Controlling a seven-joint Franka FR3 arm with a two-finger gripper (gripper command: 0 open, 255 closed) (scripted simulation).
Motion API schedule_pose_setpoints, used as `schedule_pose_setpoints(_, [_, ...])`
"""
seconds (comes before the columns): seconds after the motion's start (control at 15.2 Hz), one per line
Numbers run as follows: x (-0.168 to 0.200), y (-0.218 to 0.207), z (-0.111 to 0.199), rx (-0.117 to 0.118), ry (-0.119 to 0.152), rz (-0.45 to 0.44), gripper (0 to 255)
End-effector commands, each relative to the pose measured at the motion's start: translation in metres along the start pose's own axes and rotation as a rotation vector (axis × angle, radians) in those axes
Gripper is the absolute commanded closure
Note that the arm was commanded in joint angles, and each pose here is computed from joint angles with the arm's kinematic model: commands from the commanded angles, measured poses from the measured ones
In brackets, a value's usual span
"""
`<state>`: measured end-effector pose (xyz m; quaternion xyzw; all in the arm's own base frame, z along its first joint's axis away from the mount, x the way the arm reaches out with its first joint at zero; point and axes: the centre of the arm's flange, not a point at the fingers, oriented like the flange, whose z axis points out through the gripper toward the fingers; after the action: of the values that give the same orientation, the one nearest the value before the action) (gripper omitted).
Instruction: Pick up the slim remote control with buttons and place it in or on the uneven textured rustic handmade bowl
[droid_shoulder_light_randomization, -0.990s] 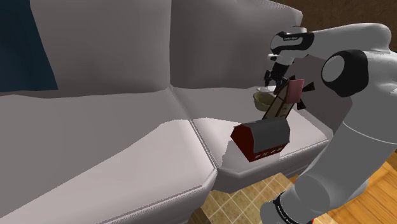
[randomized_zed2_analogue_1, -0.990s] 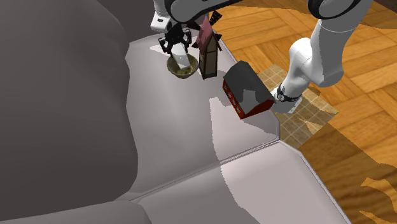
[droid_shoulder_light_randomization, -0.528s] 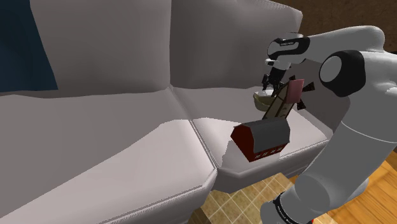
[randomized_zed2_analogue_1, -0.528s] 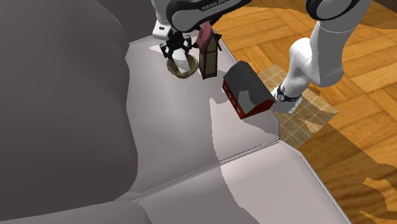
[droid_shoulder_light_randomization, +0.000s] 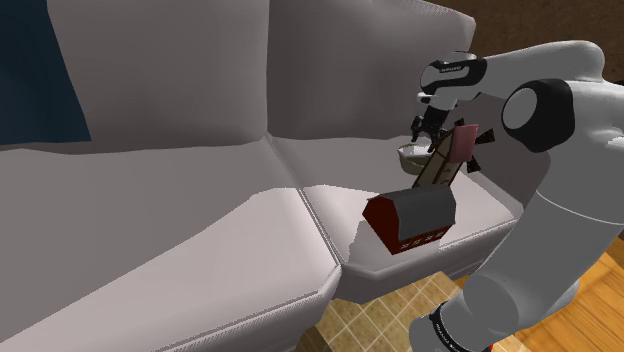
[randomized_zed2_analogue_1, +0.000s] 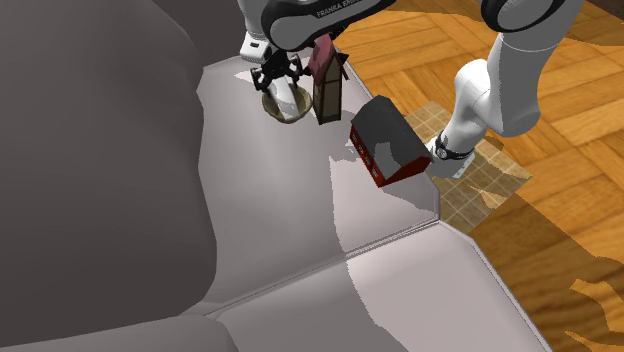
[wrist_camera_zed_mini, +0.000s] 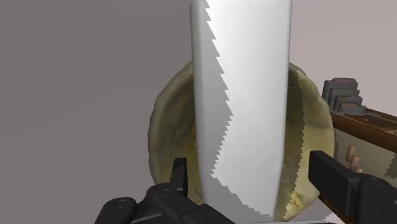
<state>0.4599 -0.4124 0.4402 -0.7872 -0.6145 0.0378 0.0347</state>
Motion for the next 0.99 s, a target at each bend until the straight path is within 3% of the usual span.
schedule_pose_setpoints(0.0, [0.0, 0.0, 0.0, 0.0, 0.0, 0.0, 0])
schedule_pose_setpoints(0.2, [0.0, 0.0, 0.0, 0.0, 0.0, 0.0, 0])
schedule_pose_setpoints(0.46, [0.0, 0.0, -0.05, 0.0, 0.0, 0.0, 0])
schedule_pose_setpoints(0.92, [0.0, 0.0, -0.05, 0.0, 0.0, 0.0, 0])
